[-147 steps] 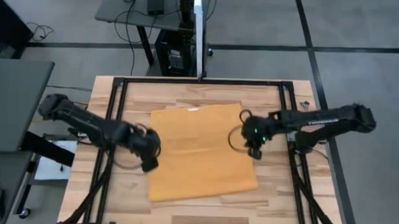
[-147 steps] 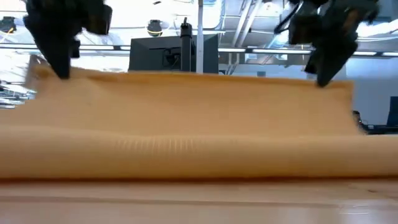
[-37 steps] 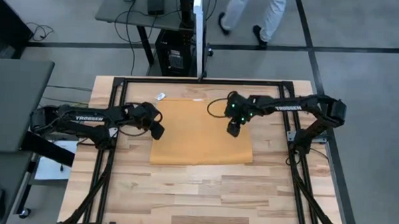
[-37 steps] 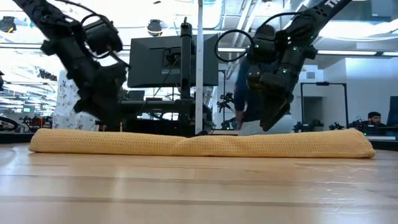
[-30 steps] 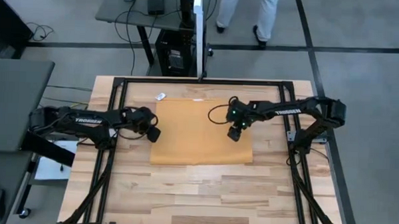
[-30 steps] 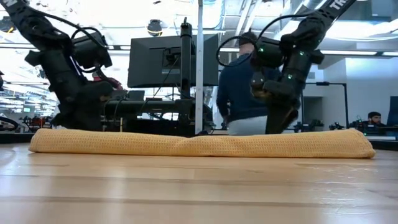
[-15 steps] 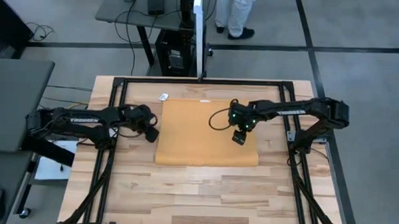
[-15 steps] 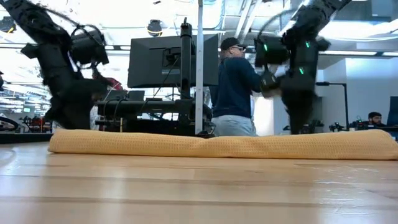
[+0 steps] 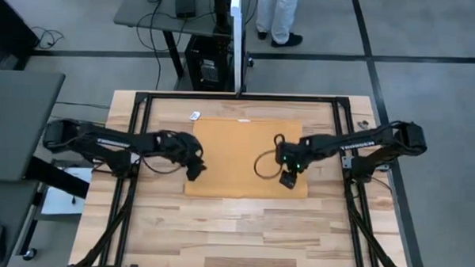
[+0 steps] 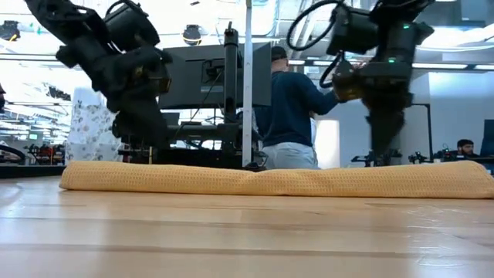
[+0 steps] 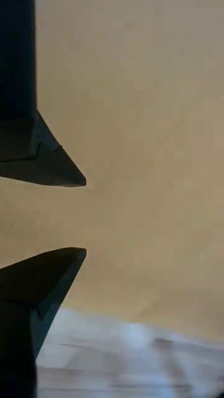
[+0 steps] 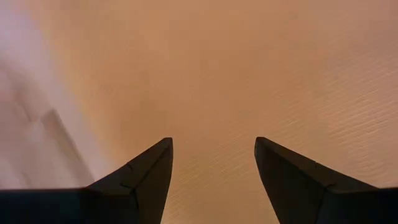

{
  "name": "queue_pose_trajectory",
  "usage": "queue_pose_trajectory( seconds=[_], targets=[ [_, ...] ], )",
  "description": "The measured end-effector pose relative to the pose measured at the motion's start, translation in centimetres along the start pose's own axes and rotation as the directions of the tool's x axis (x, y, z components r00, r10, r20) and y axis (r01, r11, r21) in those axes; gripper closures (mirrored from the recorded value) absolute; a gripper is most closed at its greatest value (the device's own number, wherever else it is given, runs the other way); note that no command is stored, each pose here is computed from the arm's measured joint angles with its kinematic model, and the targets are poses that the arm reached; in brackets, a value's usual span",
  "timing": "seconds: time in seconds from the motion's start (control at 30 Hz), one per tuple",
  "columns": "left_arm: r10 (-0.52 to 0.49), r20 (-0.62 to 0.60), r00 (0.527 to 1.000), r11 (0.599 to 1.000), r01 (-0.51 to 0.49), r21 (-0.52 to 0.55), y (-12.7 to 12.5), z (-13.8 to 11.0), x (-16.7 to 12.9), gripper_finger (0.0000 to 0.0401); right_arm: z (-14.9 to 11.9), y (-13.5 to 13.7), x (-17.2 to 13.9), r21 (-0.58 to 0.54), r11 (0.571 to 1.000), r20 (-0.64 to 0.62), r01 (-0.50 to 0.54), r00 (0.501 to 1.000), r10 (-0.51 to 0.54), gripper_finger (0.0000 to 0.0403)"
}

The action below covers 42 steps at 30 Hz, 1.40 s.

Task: Roll towel
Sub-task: Roll the yellow towel

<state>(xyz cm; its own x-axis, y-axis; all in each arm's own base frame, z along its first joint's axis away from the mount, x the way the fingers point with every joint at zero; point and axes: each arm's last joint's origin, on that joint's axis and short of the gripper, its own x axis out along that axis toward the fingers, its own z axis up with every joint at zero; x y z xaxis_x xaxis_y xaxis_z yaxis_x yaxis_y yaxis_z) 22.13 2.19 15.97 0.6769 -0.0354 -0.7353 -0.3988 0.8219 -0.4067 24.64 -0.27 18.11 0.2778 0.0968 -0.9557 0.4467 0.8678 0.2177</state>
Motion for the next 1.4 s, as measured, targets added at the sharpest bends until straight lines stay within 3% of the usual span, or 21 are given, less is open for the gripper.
queue_pose_trajectory(
  seconds=[0.2,0.4,0.57,0.73,0.9,1.1,1.27,1.4],
  targets=[
    [0.011,-0.151,0.989,0.999,-0.005,0.045,-1.0,-2.3,2.5,0.0246,-1.0,1.9,0.2,-0.054,0.999,0.002,-0.011,1.0,0.011,0.0184],
    [0.032,-0.228,0.973,0.996,-0.012,0.09,-1.8,-3.8,4.0,0.0246,-1.8,2.9,1.5,-0.143,0.989,0.06,0.049,0.997,-0.041,0.0184],
    [0.06,-0.286,0.956,0.996,-0.04,0.077,-1.9,-4.5,3.3,0.0246,-3.5,2.1,2.9,-0.084,0.991,-0.035,0.104,0.994,-0.107,0.0184],
    [0.141,-0.323,0.936,0.99,-0.123,0.075,-1.5,-5.1,1.6,0.0246,-5.2,3.1,3.2,-0.108,0.988,-0.093,0.11,0.988,-0.12,0.0184],
    [0.131,-0.237,0.963,0.991,-0.136,-0.006,-1.8,-4.1,-0.6,0.0246,-4.4,5.5,1.3,-0.137,0.99,-0.04,0.038,0.998,-0.044,0.0184],
    [0.02,-0.05,0.999,0.995,-0.024,-0.093,-4.0,-1.1,-3.5,0.0246,-2.6,6.8,-1.6,-0.249,0.968,0.07,0.015,0.998,0.002,0.0184],
    [-0.053,0.054,0.997,0.98,0.063,-0.187,-5.8,0.1,-4.3,0.0246,0.1,4.1,-2.1,-0.225,0.96,0.192,0.164,0.974,-0.121,0.0187],
    [0.042,0.005,0.999,0.97,-0.04,-0.241,-7.0,-1.9,-2.2,0.0246,3.3,-0.3,-1.6,-0.098,0.97,0.221,0.224,0.955,-0.198,0.0201]
  ],
)
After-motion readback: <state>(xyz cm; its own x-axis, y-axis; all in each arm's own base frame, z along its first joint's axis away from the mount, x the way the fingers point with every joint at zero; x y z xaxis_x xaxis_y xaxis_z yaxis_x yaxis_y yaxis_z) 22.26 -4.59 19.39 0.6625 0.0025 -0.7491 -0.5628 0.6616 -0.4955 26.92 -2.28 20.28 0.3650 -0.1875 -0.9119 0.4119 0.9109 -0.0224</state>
